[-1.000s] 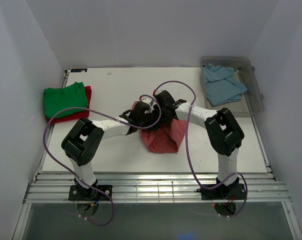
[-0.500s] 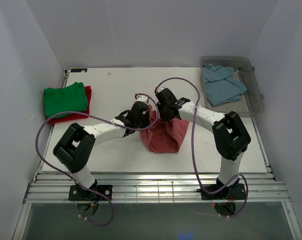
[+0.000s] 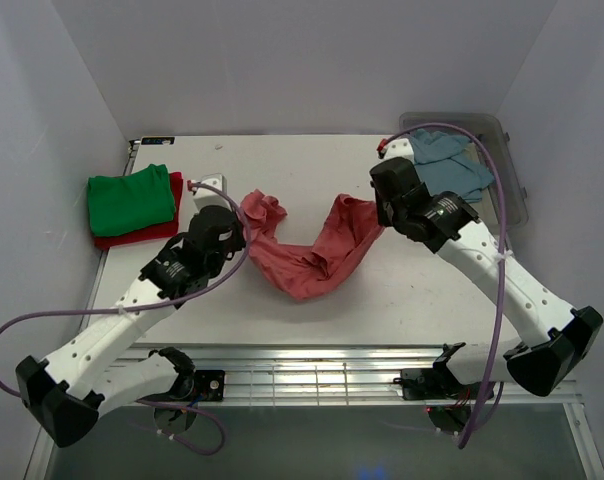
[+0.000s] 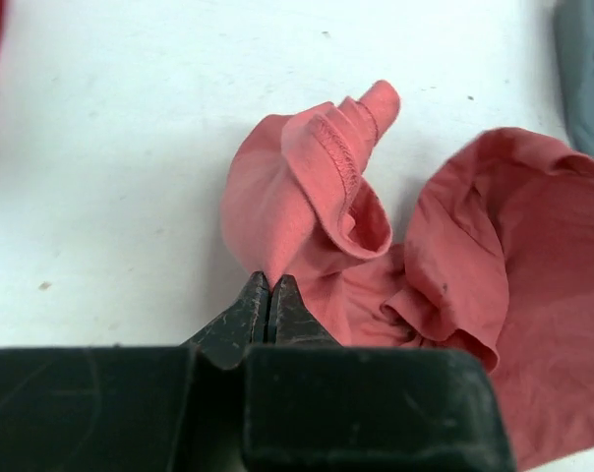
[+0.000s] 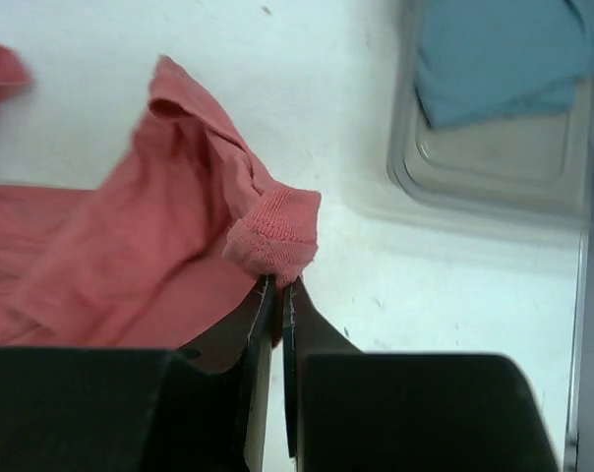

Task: Fold and stack the t-shirts
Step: Flatten the tshirt out

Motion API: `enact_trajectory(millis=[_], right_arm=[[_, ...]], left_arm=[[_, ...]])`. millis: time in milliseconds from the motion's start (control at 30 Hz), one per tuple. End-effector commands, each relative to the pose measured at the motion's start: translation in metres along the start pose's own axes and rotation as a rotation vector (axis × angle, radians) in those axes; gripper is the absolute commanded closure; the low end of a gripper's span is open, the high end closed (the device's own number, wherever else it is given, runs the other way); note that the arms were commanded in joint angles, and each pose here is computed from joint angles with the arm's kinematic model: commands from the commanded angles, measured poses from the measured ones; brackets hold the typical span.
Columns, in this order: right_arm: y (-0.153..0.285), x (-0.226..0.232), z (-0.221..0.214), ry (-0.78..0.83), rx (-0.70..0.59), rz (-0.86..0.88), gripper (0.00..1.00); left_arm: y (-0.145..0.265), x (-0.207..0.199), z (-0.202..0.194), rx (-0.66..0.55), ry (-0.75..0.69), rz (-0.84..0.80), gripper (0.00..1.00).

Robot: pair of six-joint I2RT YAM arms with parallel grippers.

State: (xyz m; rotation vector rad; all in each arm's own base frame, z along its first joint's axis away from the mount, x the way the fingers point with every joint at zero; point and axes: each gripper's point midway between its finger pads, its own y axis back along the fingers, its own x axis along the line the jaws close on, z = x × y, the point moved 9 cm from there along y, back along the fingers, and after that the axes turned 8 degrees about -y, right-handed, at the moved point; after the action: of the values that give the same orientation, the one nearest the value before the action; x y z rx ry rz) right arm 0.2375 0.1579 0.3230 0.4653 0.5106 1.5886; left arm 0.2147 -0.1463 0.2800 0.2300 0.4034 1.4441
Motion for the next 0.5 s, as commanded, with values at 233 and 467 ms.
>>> enact_trajectory(millis=[233,467], right_arm=[[0.034,-0.048,-0.111,-0.052,0.501,-0.315,0.86],[0.040,-0.038,-0.084,-0.087,0.373,-0.235,0.37]], left_arm=[[0.046,0.044,-0.054,0.383,-0.005,0.223,0.65],[0.076,0.053,-0.016,0.247,0.088,0.239,0.08]])
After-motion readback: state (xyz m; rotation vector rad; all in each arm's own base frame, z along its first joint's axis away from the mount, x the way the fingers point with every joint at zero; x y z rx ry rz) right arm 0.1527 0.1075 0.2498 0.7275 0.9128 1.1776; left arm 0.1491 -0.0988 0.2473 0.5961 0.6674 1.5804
